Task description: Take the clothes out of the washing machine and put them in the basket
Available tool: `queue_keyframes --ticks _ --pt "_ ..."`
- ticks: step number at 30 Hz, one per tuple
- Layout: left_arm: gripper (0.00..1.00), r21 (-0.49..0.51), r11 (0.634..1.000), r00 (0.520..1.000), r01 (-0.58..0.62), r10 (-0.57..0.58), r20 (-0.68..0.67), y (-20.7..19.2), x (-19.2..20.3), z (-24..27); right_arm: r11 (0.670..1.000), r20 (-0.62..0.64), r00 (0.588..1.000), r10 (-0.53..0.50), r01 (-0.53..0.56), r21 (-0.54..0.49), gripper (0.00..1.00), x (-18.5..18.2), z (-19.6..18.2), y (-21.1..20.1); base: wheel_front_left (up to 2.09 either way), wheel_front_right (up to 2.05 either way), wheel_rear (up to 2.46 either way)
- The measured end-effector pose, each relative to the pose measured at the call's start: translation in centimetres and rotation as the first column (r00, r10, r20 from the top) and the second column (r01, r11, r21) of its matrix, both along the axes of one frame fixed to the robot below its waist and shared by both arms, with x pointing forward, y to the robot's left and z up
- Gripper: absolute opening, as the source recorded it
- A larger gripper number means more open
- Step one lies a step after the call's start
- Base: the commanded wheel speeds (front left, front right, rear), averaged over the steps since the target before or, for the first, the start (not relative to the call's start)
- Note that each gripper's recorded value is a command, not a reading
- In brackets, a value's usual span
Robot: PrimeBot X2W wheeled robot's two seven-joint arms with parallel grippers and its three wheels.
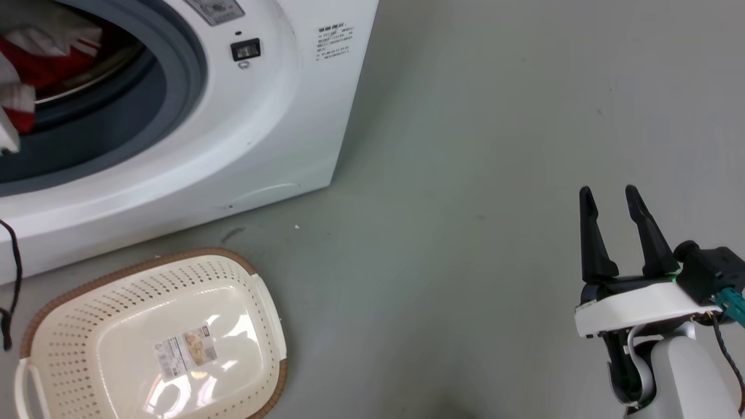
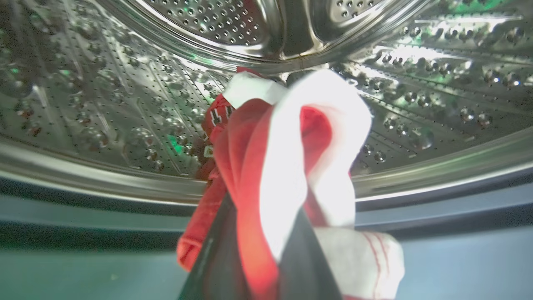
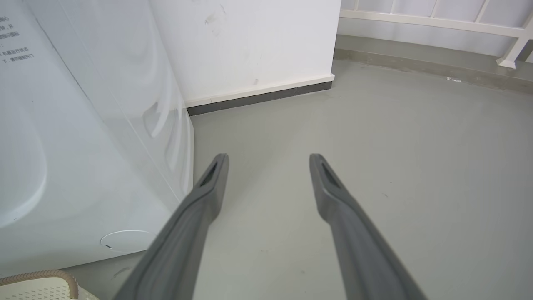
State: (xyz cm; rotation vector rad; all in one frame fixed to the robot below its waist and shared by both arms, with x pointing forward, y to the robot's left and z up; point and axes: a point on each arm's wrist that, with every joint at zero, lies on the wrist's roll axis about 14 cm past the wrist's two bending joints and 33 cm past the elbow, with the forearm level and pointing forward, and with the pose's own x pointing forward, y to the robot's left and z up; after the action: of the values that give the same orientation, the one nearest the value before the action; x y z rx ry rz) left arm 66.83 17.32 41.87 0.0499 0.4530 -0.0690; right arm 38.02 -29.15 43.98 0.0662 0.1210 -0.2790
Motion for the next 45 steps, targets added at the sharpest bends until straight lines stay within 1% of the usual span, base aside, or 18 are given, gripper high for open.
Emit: queue_keyframes --ticks 7,9,10,11,19,25,29,33,36,40,42,45 --pt "0.00 -0.047 0.999 0.984 0.007 0.001 0.179 -0.1 -2.9 3.0 1.000 0.044 0.999 -0.006 0.007 -0.013 1.00 -1.3 1.7 -0.1 0.00 0.00 0.00" --pt "0.00 -0.058 0.998 0.971 0.010 0.005 0.241 0.0 -3.9 4.4 1.000 0.058 0.998 -0.005 0.006 -0.014 1.00 -1.8 2.3 0.0 0.00 0.00 0.00" --pt "0.00 -0.073 0.997 0.947 0.021 0.003 0.322 -0.2 -5.4 6.5 1.000 0.078 0.997 0.001 0.001 -0.023 1.00 -2.6 3.0 0.2 0.00 0.00 0.00" --pt "0.00 -0.077 0.997 0.939 0.024 0.004 0.343 -0.3 -6.0 7.2 1.000 0.084 0.996 0.005 -0.002 -0.028 1.00 -2.8 3.2 0.3 0.00 0.00 0.00" --pt "0.00 -0.099 0.994 0.887 0.046 0.005 0.462 0.0 -10.7 11.4 0.999 0.139 0.990 0.034 -0.029 -0.034 1.00 -3.9 5.3 1.3 0.00 0.00 0.00" --pt "0.00 -0.125 0.991 0.875 0.054 0.014 0.484 0.1 -15.4 11.2 0.998 0.157 0.986 0.053 -0.048 -0.038 1.00 -4.4 6.3 1.9 0.00 0.00 0.00" --pt "0.00 -0.154 0.987 0.894 0.054 0.021 0.448 -0.3 -18.9 9.0 0.997 0.151 0.986 0.067 -0.062 -0.036 1.00 -4.6 6.4 2.3 0.00 0.00 0.00" --pt "0.00 -0.177 0.983 0.927 0.047 0.023 0.374 -1.1 -22.8 5.7 0.997 0.147 0.986 0.077 -0.072 -0.039 1.00 -4.8 6.6 2.6 0.00 0.00 0.00" --pt "0.00 -0.188 0.982 0.956 0.025 0.032 0.291 -1.2 -25.6 2.8 0.996 0.153 0.984 0.088 -0.082 -0.046 1.00 -4.5 7.0 2.9 0.00 0.00 0.00" --pt "0.00 -0.211 0.977 0.989 -0.001 0.032 0.143 -1.8 -29.0 -1.5 0.994 0.151 0.983 0.103 -0.096 -0.050 1.00 -4.0 7.2 3.3 0.00 0.00 0.00" --pt "0.00 -0.211 0.978 0.997 -0.010 0.025 0.069 -2.1 -30.4 -3.6 0.994 0.146 0.983 0.107 -0.101 -0.052 1.00 -3.7 7.1 3.4 0.00 0.00 0.00" --pt "0.00 -0.224 0.974 0.999 -0.033 0.030 -0.016 -2.8 -31.5 -6.0 0.992 0.133 0.984 0.120 -0.114 -0.049 1.00 -2.9 6.7 3.8 0.00 0.00 0.00"
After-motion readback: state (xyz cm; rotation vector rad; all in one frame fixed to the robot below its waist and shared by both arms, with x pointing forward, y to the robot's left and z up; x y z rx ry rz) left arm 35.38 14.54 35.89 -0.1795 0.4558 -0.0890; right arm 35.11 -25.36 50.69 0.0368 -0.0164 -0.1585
